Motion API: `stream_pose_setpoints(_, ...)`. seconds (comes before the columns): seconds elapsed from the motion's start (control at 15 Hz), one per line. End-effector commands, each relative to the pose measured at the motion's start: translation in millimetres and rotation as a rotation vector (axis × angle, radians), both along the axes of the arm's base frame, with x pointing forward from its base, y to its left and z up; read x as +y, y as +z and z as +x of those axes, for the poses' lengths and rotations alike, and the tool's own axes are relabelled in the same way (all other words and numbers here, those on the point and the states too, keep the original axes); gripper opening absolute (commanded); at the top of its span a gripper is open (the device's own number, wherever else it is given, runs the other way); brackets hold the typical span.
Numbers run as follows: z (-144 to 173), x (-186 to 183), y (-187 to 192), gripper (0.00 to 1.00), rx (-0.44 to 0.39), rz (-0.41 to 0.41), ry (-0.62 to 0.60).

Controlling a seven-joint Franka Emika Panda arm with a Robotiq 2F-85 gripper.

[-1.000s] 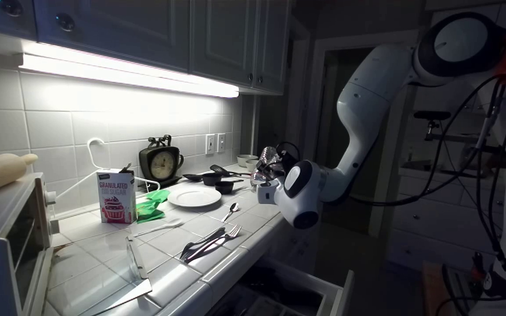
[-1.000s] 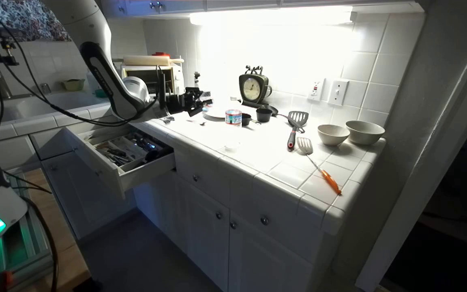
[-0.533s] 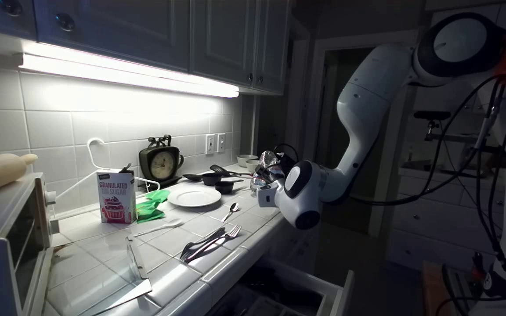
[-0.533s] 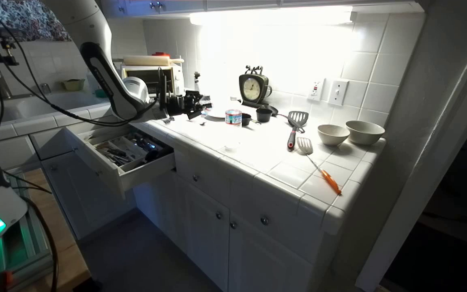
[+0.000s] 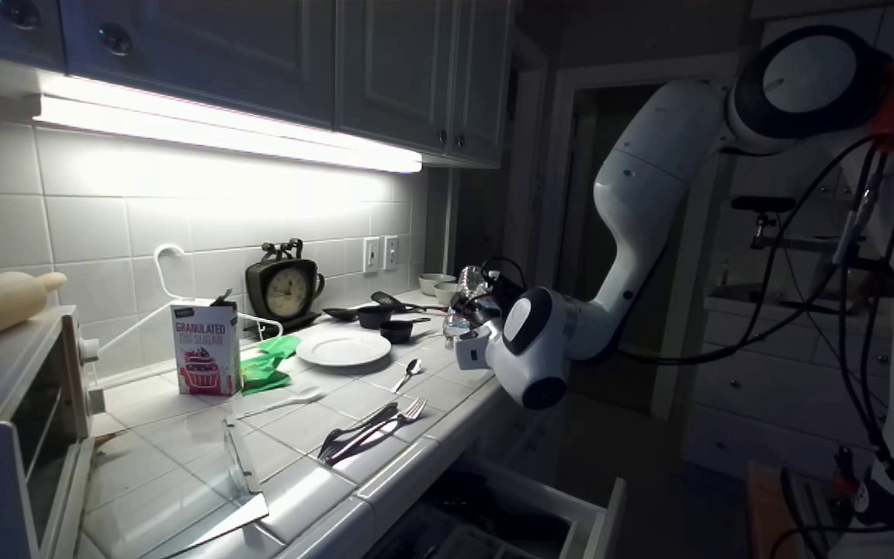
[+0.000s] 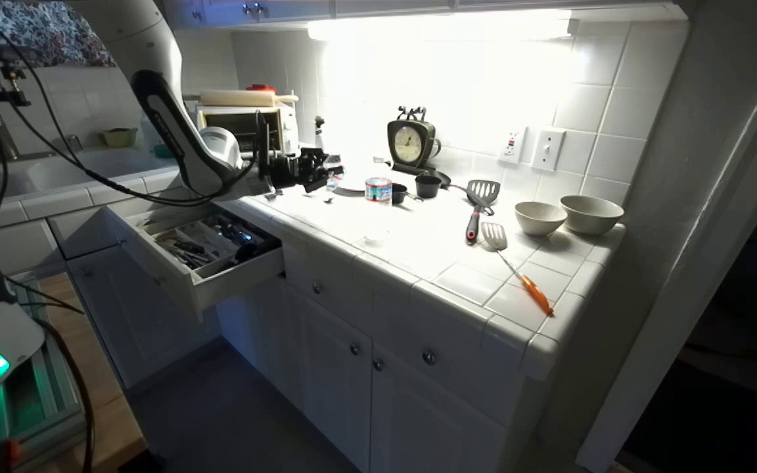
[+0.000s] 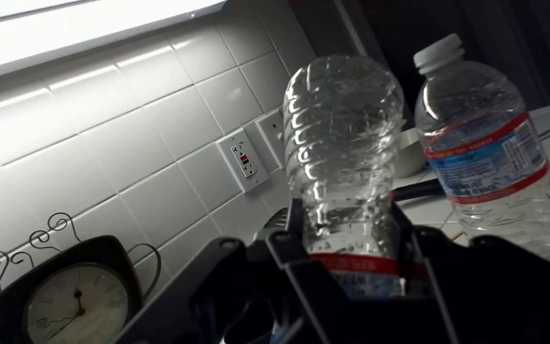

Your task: Turn the bottle on the left over so that its standing on its cap

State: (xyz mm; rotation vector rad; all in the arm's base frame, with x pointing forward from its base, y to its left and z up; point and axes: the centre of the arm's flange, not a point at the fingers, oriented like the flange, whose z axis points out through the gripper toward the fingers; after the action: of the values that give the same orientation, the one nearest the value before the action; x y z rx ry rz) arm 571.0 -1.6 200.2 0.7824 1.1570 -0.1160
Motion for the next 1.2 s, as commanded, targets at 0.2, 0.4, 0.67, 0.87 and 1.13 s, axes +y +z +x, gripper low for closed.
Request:
stream_pose_setpoints(0.2, -6.8, 1.5, -11.4, 0.16, -0.030, -0.129, 0.036)
stream_pose_setpoints(0.4, -11.4, 3.5, -19.9, 0.16, -0.035, -0.158, 0.042)
stream_pose_setpoints(0.67, -15.4, 5.3, -26.4, 0.16, -0.061, -0.203, 0.057)
stream_pose_setpoints(0.87, -20.1, 6.8, -31.5, 0.16, -0.090, -0.252, 0.078)
stream_pose_setpoints(1.13, -26.4, 8.5, -36.8, 0.16, -0.109, -0.311, 0.110)
